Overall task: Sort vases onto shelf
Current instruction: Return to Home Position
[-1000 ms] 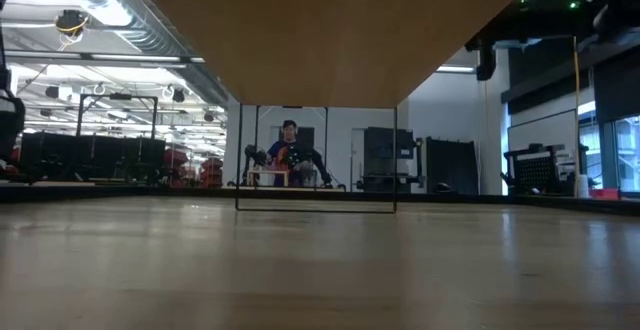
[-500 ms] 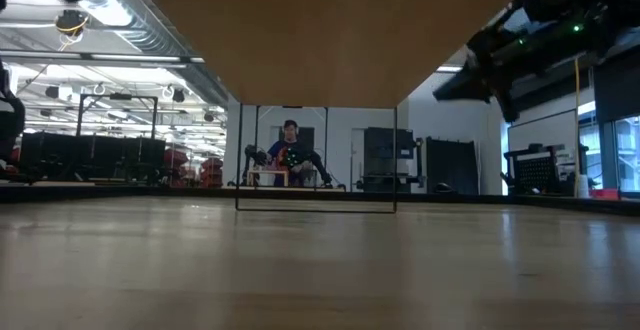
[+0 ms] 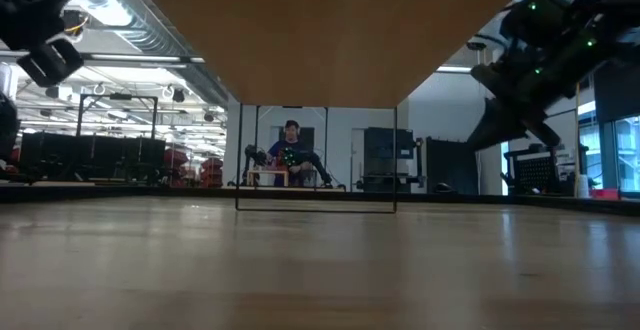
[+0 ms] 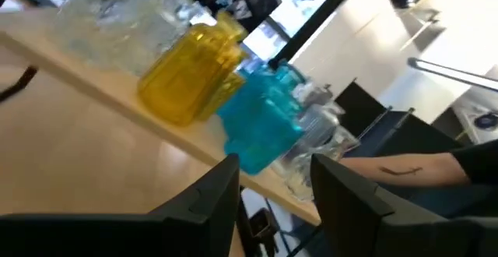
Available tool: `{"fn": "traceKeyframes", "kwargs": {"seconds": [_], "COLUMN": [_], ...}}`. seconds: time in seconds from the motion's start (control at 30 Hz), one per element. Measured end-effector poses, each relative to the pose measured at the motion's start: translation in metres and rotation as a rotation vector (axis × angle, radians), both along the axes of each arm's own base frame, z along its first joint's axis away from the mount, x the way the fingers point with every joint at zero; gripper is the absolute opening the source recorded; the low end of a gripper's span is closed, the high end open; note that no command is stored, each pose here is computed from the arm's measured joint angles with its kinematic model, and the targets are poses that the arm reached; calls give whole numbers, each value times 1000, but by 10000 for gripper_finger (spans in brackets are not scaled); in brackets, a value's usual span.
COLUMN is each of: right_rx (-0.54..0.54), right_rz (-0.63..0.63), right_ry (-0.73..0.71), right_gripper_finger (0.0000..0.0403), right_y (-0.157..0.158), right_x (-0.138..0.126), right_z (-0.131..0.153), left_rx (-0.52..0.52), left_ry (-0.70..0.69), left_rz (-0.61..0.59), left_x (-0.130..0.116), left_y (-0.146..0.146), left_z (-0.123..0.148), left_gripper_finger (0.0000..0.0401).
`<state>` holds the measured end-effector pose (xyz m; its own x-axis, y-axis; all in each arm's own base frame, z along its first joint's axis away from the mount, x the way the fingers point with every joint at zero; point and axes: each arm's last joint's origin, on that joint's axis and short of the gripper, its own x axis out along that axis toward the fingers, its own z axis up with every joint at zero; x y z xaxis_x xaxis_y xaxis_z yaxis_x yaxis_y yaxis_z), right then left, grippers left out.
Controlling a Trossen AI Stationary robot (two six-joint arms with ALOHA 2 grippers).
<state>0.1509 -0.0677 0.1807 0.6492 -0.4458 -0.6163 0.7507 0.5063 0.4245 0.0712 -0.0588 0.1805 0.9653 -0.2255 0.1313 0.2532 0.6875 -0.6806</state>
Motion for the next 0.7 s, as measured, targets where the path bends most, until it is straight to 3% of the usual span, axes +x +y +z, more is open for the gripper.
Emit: {"fn": "traceKeyframes", "kwargs": {"seconds": [0.2,0.43,0.57,0.7], "right_rx": [7,11,-51,-112], "right_rz": [0,-3,27,-38], "right_ry": [17,17,97,144], "right_gripper_finger": [1,1,1,1], "right_y": [0,0,0,-2], "right_x": [-1,-1,-3,-4], "right_z": [-1,-2,-4,-6], "left_rx": [29,97,133,134], "left_ry": [66,67,61,61], "left_rz": [95,109,113,113], "left_x": [2,2,2,2], "left_y": [2,3,3,3], "left_z": [-8,-9,-9,-9], "left_gripper_finger": [151,151,151,151]}}
